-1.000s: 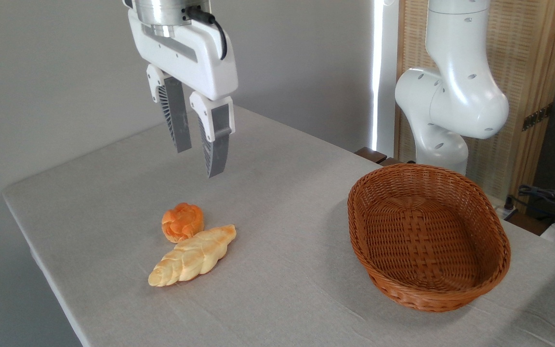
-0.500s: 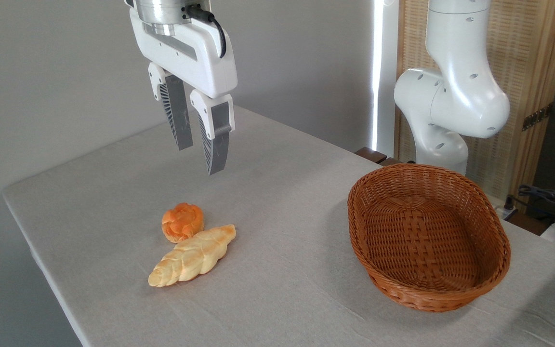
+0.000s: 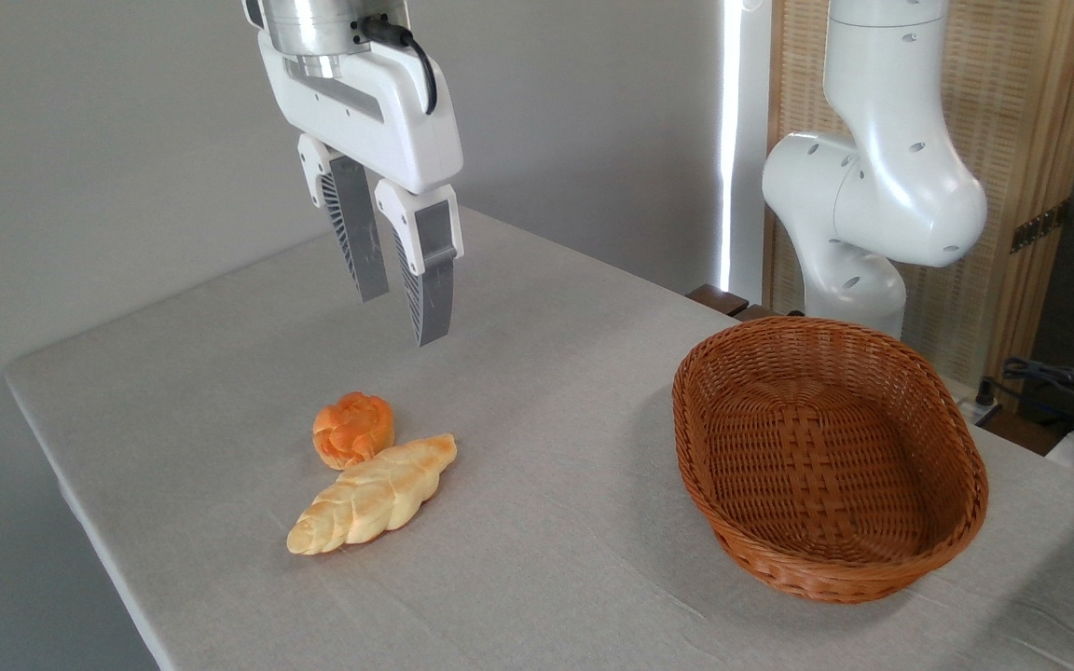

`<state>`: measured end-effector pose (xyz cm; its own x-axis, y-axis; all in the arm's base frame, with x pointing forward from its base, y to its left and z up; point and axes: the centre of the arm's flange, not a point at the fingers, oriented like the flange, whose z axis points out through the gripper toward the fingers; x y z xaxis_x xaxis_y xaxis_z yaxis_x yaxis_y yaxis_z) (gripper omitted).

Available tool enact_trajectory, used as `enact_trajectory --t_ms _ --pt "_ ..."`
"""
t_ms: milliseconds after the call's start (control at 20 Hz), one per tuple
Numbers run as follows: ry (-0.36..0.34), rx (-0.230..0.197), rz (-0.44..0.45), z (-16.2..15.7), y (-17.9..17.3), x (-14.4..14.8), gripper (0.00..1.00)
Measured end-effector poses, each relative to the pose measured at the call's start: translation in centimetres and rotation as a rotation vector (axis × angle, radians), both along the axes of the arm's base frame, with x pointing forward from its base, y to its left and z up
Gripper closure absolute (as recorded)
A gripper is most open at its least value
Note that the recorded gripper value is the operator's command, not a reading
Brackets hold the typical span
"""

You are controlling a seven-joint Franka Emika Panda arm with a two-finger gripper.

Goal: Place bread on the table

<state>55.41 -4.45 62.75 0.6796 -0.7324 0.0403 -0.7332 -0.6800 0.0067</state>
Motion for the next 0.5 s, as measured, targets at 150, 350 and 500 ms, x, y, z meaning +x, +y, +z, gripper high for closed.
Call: enact_trajectory --t_ms 150,350,500 --pt "0.002 0.009 -0.002 -0.14 -0.05 0.04 0.0" --pt "0.002 0.01 0.0 -0.13 0.08 0.05 0.0" --pt "0.002 0.01 0.004 -0.16 0.19 0.06 0.0"
